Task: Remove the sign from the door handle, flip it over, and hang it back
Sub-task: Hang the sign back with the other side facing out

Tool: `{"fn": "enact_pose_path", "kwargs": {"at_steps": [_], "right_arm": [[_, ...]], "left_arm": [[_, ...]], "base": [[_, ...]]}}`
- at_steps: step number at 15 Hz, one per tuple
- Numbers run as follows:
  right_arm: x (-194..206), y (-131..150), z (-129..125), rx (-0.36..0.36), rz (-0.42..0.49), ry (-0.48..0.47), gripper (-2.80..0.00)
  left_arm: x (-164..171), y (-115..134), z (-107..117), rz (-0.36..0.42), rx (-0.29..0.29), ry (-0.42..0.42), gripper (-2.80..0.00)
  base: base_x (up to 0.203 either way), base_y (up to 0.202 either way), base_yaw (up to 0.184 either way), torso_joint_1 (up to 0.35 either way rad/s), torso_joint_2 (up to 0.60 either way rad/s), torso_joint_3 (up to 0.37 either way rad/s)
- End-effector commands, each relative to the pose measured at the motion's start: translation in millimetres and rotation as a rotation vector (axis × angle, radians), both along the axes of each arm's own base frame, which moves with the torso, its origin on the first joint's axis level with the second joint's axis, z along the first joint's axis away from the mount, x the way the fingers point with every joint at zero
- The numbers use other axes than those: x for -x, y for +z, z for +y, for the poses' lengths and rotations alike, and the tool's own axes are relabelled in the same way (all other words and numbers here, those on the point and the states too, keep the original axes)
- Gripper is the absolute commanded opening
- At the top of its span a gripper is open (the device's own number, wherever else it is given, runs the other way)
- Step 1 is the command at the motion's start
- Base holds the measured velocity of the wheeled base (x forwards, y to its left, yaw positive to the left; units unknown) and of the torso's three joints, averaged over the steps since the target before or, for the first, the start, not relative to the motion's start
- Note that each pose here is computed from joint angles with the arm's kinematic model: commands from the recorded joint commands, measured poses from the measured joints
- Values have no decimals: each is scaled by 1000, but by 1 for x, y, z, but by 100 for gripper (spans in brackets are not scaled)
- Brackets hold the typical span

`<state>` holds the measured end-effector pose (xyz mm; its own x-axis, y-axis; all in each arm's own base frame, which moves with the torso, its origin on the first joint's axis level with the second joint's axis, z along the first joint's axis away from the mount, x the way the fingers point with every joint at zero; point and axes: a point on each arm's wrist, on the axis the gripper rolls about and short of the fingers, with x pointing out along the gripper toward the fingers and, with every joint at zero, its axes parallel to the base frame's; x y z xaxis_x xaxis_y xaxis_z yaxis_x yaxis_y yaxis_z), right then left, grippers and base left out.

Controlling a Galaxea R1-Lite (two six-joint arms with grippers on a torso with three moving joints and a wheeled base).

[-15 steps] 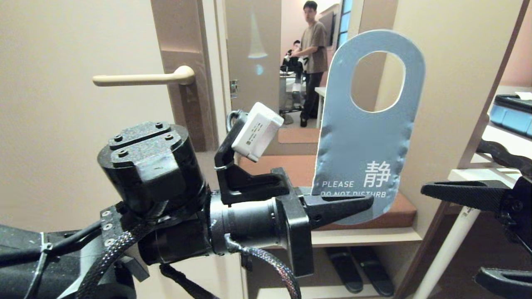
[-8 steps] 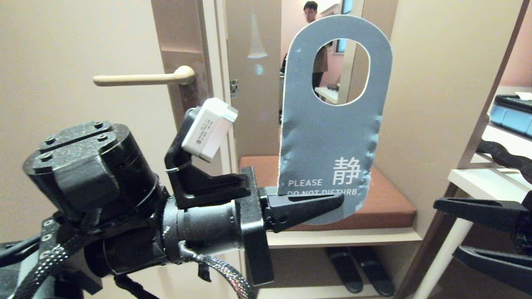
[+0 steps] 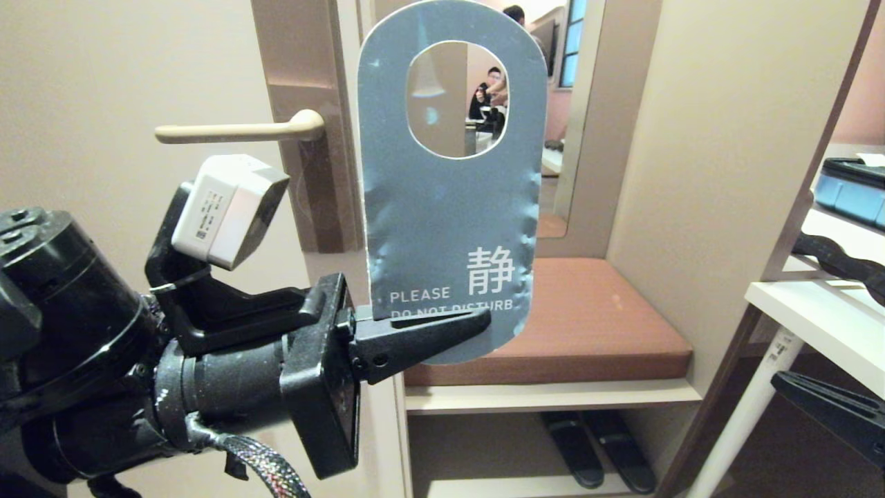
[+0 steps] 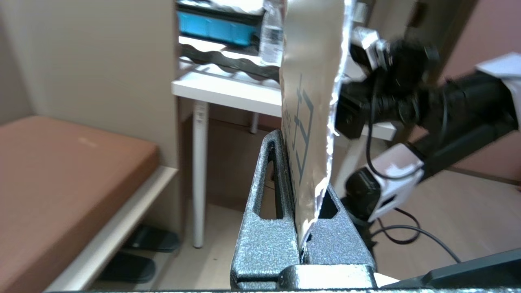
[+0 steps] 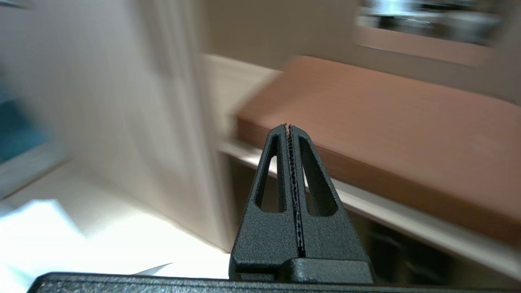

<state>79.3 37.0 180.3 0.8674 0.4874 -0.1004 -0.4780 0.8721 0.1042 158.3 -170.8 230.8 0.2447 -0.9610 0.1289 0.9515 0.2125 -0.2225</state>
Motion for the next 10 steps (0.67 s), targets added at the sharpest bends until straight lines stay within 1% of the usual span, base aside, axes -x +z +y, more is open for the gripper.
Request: {"fn": "enact_pose_path", "kwargs": {"at_steps": [1,3,6,10], "right_arm": [[15,-11,-9,-5,-31,-91,-280],[29,-28,-18,0,-44,-215,-280],[39,-49,-29,29,-31,-397,-280],[43,-64,-40,133,25,-641,-280]], "left_arm": [[0,5,11,-23,17,33,-280],[1,4,19,-29,16,56,-280],[8,2,26,-29,15,58,-280],[14,0,33,-27,13,63,-280]], "base": [[0,0,0,0,0,0],[0,0,0,0,0,0],[0,0,0,0,0,0],[0,0,0,0,0,0]]}}
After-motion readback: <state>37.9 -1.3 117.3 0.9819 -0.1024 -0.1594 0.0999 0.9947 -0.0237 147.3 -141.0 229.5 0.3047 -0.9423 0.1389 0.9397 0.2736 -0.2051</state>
